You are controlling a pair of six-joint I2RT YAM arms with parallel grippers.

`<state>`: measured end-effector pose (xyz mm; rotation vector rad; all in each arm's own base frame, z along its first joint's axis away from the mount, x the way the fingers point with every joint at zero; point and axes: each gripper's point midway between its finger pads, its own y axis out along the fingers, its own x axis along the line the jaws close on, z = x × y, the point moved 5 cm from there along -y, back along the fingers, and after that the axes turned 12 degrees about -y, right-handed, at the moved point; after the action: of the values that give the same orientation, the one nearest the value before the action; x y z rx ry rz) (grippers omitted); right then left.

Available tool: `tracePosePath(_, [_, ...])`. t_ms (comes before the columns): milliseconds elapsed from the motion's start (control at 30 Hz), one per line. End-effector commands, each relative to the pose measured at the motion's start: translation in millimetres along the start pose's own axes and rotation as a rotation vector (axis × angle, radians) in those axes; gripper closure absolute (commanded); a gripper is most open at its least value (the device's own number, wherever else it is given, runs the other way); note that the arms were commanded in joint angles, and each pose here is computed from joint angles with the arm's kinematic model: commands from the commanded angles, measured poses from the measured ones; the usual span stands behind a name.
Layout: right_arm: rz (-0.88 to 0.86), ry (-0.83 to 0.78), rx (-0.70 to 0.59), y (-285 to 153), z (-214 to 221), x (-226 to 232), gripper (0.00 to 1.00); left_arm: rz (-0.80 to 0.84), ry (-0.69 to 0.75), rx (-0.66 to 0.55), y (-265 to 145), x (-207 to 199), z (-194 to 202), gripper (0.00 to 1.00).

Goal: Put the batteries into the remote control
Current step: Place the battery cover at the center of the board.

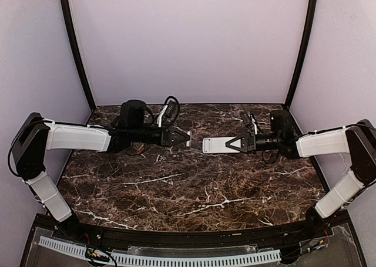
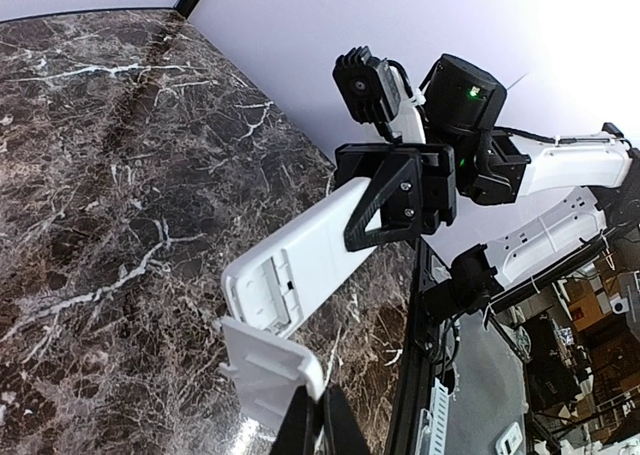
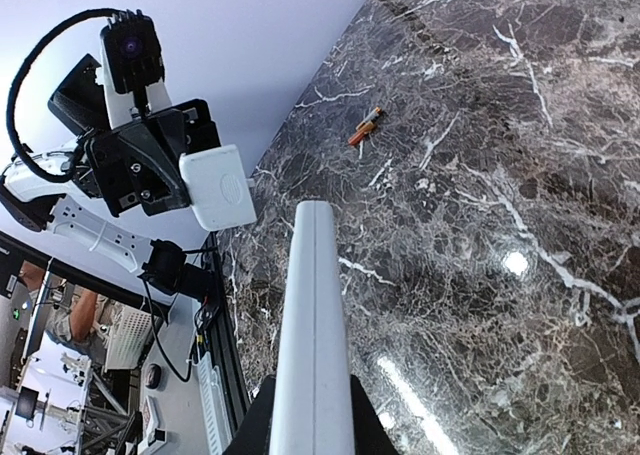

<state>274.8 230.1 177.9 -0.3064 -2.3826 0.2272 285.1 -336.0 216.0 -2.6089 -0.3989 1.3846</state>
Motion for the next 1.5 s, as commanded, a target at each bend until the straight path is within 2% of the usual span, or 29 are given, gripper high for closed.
tracePosePath(0, [-0.007, -0.034, -0.006, -9.1, 3.9, 2.5, 1.0, 0.079, -0.021, 0.006, -9.4, -10.9, 10.4, 1.0])
tracePosePath(267, [0.025, -0.033, -0.009, -19.3, 7.7, -2.2, 1.0, 0.128, -0.183, 0.084, -4.3, 16.2, 52.1, 1.0])
tracePosePath(367, [0.025, -0.034, -0.008, -19.8, 7.6, -2.4, 1.0, 0.203, -0.241, 0.12, 3.5, 15.6, 63.3, 1.0])
tracePosePath(467, [0.027, -0.03, -0.005, -20.1, 8.1, -3.1, 1.0, 0.212, -0.254, 0.159, 13.6, 14.4, 75.4, 1.0])
tracePosePath(600, [0.032, -0.03, -0.004, -20.8, 7.5, -2.9, 1.0, 0.136, -0.238, 0.179, 21.7, 27.4, 84.3, 1.0])
tracePosePath(867, [0.037, -0.03, -0.001, -21.0, 6.5, -2.9, 1.0, -0.182, -0.16, 0.263, 18.4, 55.3, 95.9, 1.0])
tracePosePath(1100, [0.036, -0.033, -0.001, -20.7, 5.0, -2.9, 1.0, -0.321, -0.049, 0.33, 27.0, 57.0, 104.0, 0.98])
tracePosePath(1167, [0.036, -0.03, 0.001, -20.4, 5.5, -3.2, 1.0, -0.345, -0.031, 0.353, 29.8, 57.5, 107.3, 0.94])
tracePosePath(1300, [0.034, -0.032, 0.003, -20.7, 5.4, -2.4, 1.0, -0.365, -0.012, 0.357, 28.9, 56.4, 105.3, 0.73])
tracePosePath(1400, [0.022, -0.027, 0.01, -20.4, 7.1, -2.2, 1.0, -0.367, 0.018, 0.345, 27.0, 52.1, 99.7, 0.54])
tracePosePath(1467, [0.002, -0.028, 0.019, -19.8, 7.7, -0.4, 1.0, -0.369, 0.045, 0.328, 25.5, 48.3, 92.4, 0.45])
